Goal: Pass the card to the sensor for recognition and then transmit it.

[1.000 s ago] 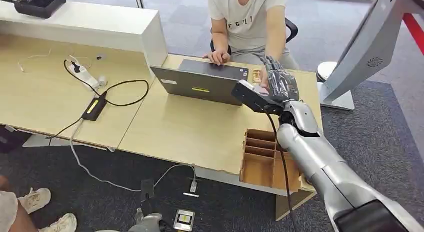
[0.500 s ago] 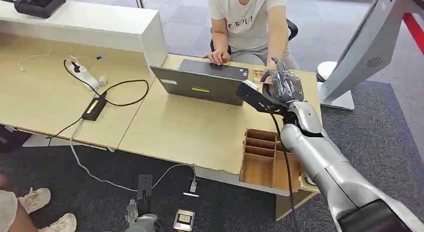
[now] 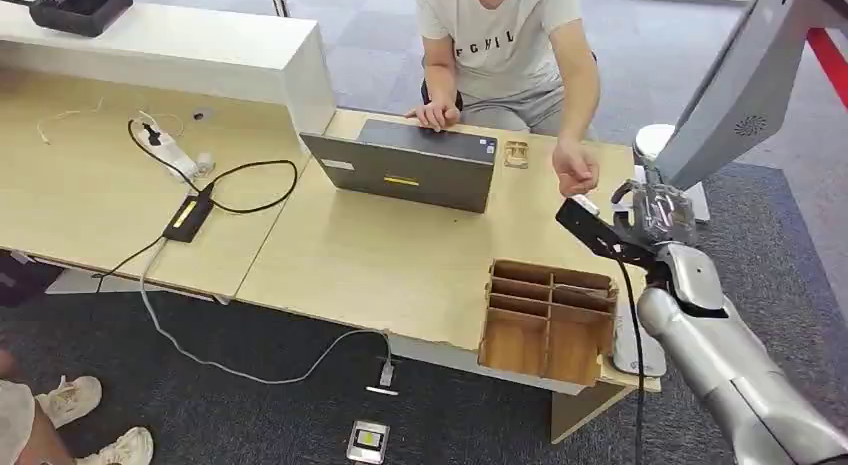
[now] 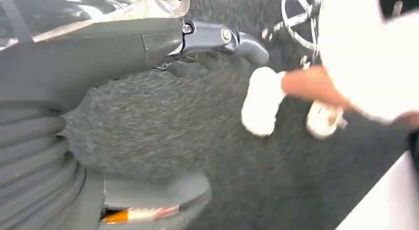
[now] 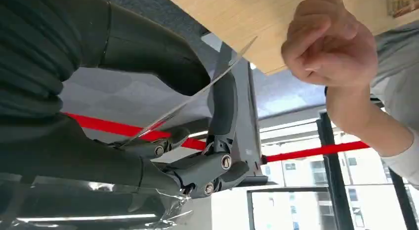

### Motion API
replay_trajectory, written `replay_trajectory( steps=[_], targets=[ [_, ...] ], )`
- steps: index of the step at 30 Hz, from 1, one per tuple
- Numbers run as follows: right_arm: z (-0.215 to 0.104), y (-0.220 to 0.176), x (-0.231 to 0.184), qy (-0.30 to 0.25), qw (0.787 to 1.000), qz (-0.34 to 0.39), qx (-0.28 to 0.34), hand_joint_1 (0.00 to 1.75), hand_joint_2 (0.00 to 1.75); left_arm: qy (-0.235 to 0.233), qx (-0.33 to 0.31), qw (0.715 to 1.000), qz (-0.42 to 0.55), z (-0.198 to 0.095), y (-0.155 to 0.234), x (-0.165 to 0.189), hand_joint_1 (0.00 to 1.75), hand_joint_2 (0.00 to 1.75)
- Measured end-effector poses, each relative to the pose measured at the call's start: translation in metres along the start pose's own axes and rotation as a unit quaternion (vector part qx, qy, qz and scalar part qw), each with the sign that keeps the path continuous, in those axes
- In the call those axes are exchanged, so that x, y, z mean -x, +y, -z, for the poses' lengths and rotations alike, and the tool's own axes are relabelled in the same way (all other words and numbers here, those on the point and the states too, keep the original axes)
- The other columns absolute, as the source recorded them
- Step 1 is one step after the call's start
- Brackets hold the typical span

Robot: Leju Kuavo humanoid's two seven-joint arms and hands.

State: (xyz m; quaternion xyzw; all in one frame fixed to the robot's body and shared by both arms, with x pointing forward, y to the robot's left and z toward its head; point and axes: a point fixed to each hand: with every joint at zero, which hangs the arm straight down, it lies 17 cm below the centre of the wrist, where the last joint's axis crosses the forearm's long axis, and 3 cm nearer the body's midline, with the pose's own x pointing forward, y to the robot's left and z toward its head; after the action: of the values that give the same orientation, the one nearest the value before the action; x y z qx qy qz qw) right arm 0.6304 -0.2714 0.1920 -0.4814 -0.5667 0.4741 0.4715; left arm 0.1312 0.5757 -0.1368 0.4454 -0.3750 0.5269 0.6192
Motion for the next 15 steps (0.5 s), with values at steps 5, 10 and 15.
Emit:
replay_trajectory(
  steps=[5,10,15],
  targets=[
    [-0.003,-0.002,0.009,0.003,1.000,0.003,0.004,1.75,1.75,-0.035,-0.024,0.999,-0.012,0.019,0.020,-0.026,0.00,1.75],
    [-0.004,-0.006,0.009,0.000,1.000,0.009,0.011,1.75,1.75,-0.051,-0.065,0.996,-0.042,0.028,0.041,-0.042,0.00,1.75],
    [-0.005,-0.014,0.002,-0.009,0.999,0.026,0.031,1.75,1.75,-0.073,-0.101,0.990,-0.059,0.035,0.061,-0.064,0.00,1.75]
  ],
)
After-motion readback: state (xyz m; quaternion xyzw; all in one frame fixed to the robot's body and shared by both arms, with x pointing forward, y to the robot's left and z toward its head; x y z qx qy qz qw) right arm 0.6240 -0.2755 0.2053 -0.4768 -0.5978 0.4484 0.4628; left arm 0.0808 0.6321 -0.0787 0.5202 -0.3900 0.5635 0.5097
